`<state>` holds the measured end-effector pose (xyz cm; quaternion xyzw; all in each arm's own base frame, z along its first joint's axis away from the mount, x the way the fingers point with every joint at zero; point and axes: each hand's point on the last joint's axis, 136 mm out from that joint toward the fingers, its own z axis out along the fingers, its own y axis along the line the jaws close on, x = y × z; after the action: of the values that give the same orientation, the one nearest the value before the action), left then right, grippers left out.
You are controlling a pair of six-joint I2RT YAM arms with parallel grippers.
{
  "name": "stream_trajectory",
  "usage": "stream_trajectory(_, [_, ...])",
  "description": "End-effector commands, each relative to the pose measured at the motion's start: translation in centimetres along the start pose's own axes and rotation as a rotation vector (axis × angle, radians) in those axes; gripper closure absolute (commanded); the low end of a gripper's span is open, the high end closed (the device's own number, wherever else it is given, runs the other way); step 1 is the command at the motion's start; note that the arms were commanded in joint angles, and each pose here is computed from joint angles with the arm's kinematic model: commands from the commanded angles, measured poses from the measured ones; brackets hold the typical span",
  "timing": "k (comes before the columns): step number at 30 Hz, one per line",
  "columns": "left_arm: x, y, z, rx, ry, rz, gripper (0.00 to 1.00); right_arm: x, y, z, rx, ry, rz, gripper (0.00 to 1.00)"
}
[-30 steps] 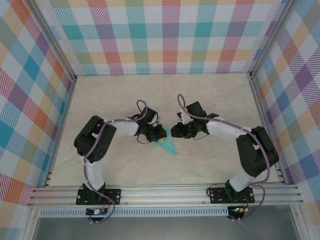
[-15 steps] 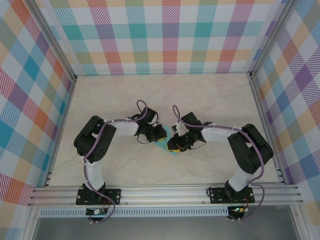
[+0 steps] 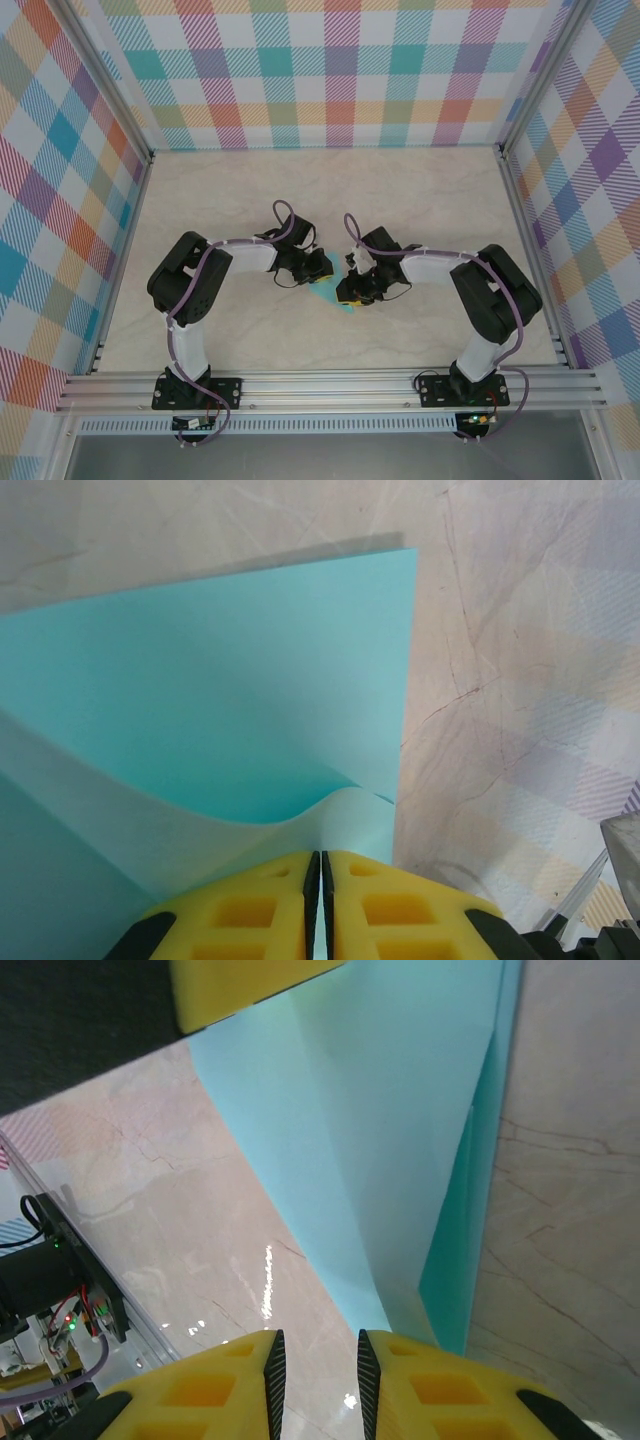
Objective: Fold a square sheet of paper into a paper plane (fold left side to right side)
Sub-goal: Fourth fold the wing at the center of the table.
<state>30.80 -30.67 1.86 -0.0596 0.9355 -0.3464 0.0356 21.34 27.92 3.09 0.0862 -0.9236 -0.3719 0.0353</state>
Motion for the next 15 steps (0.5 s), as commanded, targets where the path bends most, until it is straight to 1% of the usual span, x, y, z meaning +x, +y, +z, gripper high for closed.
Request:
stream_trajectory(1, [2.14,3.58,0.28,-0.131,0.046,-0.046,0.87,1.23,-1.11,0.6,0.031,0.043,0.011,0.72])
stream_trajectory(15, [2.18,3.66,0.27,-0.135,0.047,-0.044,0.87,1.8,-1.45,1.14,0.049,0.062,0.013,0.73])
